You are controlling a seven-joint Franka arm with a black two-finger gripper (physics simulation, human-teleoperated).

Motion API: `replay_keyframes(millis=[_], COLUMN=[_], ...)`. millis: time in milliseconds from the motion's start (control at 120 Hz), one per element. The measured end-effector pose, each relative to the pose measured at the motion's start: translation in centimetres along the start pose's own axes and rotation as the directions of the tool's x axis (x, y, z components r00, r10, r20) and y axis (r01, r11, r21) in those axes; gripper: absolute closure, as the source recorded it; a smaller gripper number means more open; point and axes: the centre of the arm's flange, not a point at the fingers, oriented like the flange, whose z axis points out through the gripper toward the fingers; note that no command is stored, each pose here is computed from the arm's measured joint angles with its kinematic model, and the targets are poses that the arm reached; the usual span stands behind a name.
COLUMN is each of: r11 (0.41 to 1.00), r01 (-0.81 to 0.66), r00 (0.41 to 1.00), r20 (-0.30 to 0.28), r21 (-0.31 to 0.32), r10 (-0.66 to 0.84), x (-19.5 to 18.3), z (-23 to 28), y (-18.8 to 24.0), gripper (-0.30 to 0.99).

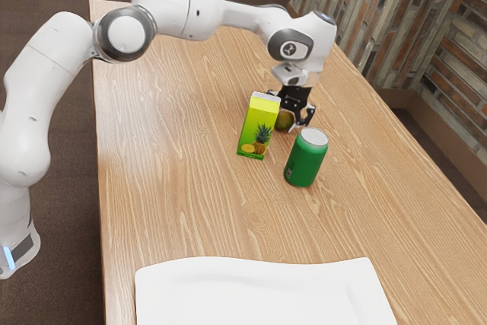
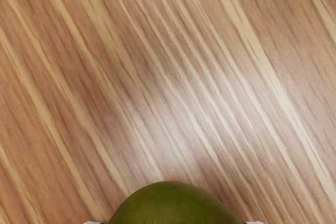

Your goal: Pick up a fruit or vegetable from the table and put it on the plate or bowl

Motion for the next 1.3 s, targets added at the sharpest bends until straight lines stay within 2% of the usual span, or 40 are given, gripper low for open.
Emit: replay_keyframes(millis=[117, 233, 350, 408, 450, 517, 575, 675, 717, 767, 825, 900, 1033, 1142, 1225, 1300], r11=[1.000, 0.998, 0.988, 0.976, 0.955, 0.879, 0.827, 0.779, 0.777, 0.796, 0.845, 0.915, 0.974, 0.988, 0.970, 0.953], r01=[-0.003, 0.013, 0.072, 0.160, 0.261, 0.458, 0.556, 0.626, 0.630, 0.605, 0.532, 0.379, 0.122, -0.126, -0.243, -0.293], r00=[1.000, 0.998, 0.989, 0.975, 0.953, 0.882, 0.830, 0.778, 0.775, 0.794, 0.847, 0.923, 0.987, 0.990, 0.968, 0.954], r20=[0.009, 0.061, 0.119, 0.131, 0.120, 0.060, 0.000, -0.071, -0.081, -0.081, -0.045, 0.019, 0.080, 0.076, 0.057, 0.042], r21=[0.015, 0.062, 0.140, 0.147, 0.141, 0.131, 0.085, 0.021, 0.010, 0.010, 0.057, 0.139, 0.191, 0.092, -0.003, -0.076], r10=[0.003, -0.017, -0.089, -0.180, -0.279, -0.468, -0.558, -0.624, -0.627, -0.602, -0.530, -0.385, -0.139, 0.119, 0.243, 0.297], x=[0.9, 2.9, 4.2, 1.9, -1.7, -8.4, -12.2, -15.4, -15.6, -14.8, -11.2, -3.2, 10.9, 23.7, 30.7, 34.6], z=[-2.3, -10.2, -20.7, -23.3, -23.9, -23.0, -19.8, -15.3, -14.7, -15.1, -19.0, -25.5, -31.5, -28.9, -25.2, -22.2], y=[0.0, 2.0, 8.2, 13.3, 18.5, 29.7, 35.4, 39.8, 39.8, 37.7, 32.8, 25.3, 16.7, 8.6, 5.3, 3.8], gripper=[0.43, 0.42, 0.41, 0.40, 0.41, 0.40, 0.40, 0.41, 0.41, 0.41, 0.42, 0.40, 0.40, 0.40, 0.39, 0.40])
